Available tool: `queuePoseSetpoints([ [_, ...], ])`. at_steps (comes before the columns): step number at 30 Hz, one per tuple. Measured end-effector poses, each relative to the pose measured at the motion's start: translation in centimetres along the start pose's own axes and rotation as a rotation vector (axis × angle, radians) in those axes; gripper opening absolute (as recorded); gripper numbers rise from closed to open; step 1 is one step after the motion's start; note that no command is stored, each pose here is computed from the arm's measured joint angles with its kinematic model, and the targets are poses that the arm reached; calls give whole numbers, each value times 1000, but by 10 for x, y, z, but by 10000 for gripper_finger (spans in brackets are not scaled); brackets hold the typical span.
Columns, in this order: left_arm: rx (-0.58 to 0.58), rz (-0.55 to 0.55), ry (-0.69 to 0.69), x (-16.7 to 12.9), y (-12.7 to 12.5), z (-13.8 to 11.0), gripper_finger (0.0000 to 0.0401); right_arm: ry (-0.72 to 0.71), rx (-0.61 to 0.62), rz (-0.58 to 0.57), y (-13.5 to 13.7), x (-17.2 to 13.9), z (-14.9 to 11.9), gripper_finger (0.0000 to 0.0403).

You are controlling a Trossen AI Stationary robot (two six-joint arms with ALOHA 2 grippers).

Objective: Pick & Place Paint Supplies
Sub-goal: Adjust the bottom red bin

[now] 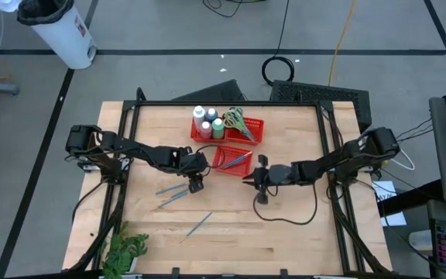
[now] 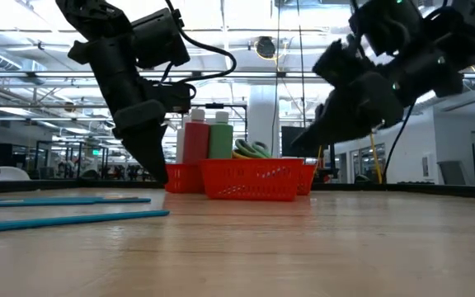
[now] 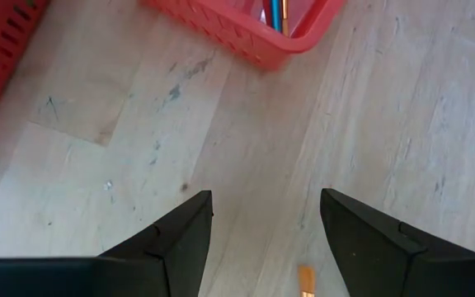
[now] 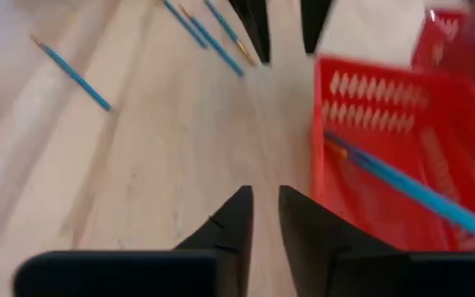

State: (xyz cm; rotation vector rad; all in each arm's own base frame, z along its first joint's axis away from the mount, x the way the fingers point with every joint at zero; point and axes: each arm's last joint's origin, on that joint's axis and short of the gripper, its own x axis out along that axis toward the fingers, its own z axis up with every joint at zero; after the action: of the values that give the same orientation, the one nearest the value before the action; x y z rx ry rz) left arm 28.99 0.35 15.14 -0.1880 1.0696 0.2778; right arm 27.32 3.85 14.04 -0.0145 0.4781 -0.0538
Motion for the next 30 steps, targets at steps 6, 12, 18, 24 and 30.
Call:
queuePoseSetpoints([
  [6,-12,-6,-17,0,-1,2,234,59,35,-12,-1,4,-9,3],
  [12,-17,-12,-33,0,-1,3,234,95,35,-178,-11,4,-13,10],
  [18,-16,-13,-32,0,-1,3,234,90,50,-205,-21,6,-12,1],
  [24,-16,-13,-32,0,-1,3,234,90,59,-217,-26,6,-12,3],
  [30,-8,-13,-32,0,-1,3,234,93,53,-156,-25,5,-10,4],
])
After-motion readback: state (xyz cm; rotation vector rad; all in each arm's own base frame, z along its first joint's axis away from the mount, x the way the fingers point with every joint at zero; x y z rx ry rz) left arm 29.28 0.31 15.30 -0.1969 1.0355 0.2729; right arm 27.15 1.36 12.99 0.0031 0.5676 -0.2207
